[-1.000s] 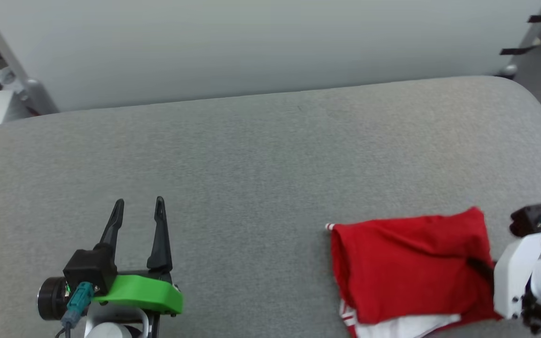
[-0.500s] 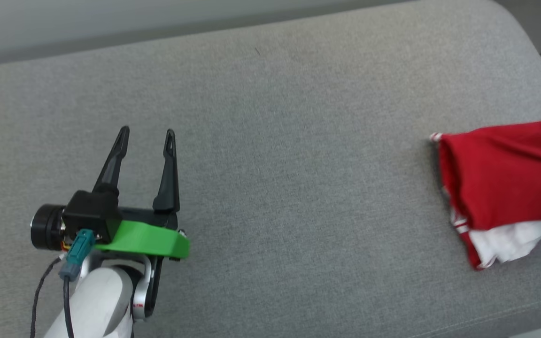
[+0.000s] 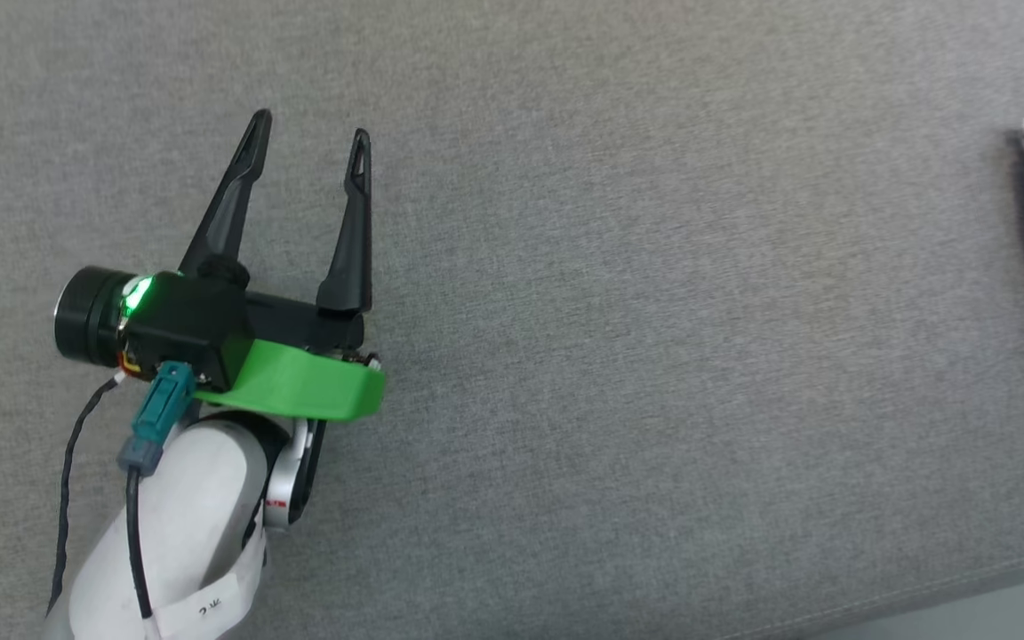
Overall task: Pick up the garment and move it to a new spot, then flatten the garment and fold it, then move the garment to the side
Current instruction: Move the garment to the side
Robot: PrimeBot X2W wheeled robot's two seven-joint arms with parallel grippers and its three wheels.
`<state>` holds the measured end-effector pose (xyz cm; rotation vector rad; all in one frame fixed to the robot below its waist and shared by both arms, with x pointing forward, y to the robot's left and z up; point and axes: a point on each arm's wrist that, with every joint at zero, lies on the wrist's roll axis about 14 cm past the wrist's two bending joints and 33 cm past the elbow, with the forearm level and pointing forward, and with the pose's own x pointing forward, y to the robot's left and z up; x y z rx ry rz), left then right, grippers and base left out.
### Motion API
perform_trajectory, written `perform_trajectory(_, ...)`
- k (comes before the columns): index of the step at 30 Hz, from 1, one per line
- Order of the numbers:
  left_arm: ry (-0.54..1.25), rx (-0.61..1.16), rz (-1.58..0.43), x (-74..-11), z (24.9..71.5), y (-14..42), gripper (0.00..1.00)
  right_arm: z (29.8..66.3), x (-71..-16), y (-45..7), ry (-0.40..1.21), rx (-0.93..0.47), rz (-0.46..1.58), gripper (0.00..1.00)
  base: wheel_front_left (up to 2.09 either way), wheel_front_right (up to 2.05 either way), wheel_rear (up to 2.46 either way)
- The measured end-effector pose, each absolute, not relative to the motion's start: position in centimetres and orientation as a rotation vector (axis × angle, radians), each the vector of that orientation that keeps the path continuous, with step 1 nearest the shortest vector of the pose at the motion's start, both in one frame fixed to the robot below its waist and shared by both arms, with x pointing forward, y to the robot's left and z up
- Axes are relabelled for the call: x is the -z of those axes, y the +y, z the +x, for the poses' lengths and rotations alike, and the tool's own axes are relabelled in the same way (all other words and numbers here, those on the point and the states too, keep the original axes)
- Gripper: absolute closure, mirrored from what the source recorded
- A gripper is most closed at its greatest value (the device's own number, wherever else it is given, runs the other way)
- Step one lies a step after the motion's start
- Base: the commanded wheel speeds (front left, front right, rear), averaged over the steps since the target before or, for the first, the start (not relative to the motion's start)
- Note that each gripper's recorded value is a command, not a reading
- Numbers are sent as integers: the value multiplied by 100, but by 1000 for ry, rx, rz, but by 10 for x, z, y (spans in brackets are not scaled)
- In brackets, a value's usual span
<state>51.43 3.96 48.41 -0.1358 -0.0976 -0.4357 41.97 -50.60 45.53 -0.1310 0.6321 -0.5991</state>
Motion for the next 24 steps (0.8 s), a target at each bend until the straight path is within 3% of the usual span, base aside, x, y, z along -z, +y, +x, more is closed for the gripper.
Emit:
perform_trajectory(6, -38, 411, -134, -450, 521, 48, 0, 425, -403, -503, 729, 622, -126, 100, 0, 0, 0)
perform_trajectory(7, -29, 404, -130, -446, 521, 50, 0, 427, -400, -502, 734, 623, -129, 87, 0, 0, 0)
perform_trajectory(8, -26, 399, -127, -444, 521, 53, 0, 429, -398, -502, 735, 622, -138, 60, 0, 0, 0)
perform_trajectory(9, -25, 394, -123, -443, 521, 55, 0, 430, -396, -502, 737, 623, -137, 7, 0, 0, 0)
perform_trajectory(10, -24, 392, -121, -443, 521, 56, 0, 430, -395, -501, 737, 621, -141, 0, 0, 0, 0)
perform_trajectory(24, -59, 373, -129, -474, 502, 59, 0, 425, -459, -504, 448, 643, -239, 0, 0, 0, 0)
